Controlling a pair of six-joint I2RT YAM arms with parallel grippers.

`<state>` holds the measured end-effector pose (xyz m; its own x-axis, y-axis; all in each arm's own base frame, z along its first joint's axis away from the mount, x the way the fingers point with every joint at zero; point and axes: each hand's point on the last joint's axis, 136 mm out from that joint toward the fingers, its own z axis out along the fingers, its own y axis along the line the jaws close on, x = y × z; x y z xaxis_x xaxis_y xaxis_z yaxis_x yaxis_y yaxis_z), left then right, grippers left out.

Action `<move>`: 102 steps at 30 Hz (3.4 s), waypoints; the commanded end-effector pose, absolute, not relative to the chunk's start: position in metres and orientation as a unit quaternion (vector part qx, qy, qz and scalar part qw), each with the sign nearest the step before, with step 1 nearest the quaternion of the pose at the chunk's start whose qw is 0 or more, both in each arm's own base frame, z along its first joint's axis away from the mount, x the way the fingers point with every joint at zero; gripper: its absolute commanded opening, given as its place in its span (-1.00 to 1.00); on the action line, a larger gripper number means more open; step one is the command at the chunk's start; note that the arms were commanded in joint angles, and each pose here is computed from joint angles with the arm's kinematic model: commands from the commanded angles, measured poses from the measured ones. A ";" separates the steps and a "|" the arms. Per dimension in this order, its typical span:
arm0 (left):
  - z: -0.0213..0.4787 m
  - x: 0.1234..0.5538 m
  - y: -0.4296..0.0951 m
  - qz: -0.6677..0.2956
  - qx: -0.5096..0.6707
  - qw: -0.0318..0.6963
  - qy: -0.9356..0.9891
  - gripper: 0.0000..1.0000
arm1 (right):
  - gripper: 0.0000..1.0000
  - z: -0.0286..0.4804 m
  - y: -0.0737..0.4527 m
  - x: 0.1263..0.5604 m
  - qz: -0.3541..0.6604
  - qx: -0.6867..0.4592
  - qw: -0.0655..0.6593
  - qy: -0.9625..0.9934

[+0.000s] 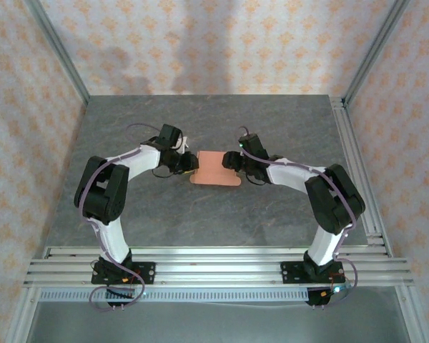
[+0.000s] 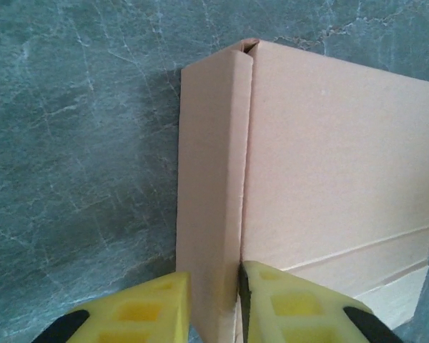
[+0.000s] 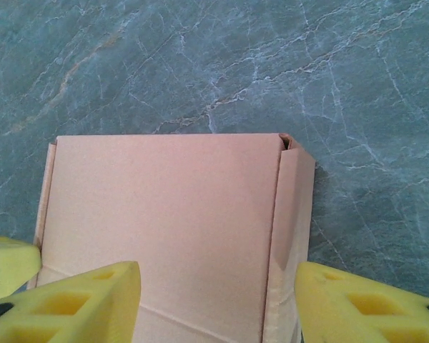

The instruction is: Fold the paper box

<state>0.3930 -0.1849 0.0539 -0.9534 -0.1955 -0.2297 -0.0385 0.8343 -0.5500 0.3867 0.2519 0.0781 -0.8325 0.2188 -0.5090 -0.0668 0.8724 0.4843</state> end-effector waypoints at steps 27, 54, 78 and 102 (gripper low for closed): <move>0.027 0.386 -0.163 -0.294 -0.068 0.106 0.948 -0.92 | 0.46 0.104 0.259 0.406 0.387 0.129 0.281 0.869; 0.082 0.405 -0.151 -0.278 -0.068 0.224 0.932 0.24 | -0.26 0.132 0.268 0.408 0.432 0.134 0.276 0.848; 0.256 0.344 -0.210 0.209 0.366 0.636 0.646 0.99 | -0.22 0.236 0.219 0.377 0.448 0.138 0.310 0.827; 0.296 0.331 -0.255 0.347 0.416 0.679 0.495 0.89 | -0.29 0.319 0.211 0.318 0.511 0.159 0.238 0.810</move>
<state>0.3316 -0.2544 0.2770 0.2611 0.8926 -0.3676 -0.0041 0.3819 0.9242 0.3277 0.2128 0.3060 -0.8271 0.5022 -0.2525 0.0012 0.4508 0.8926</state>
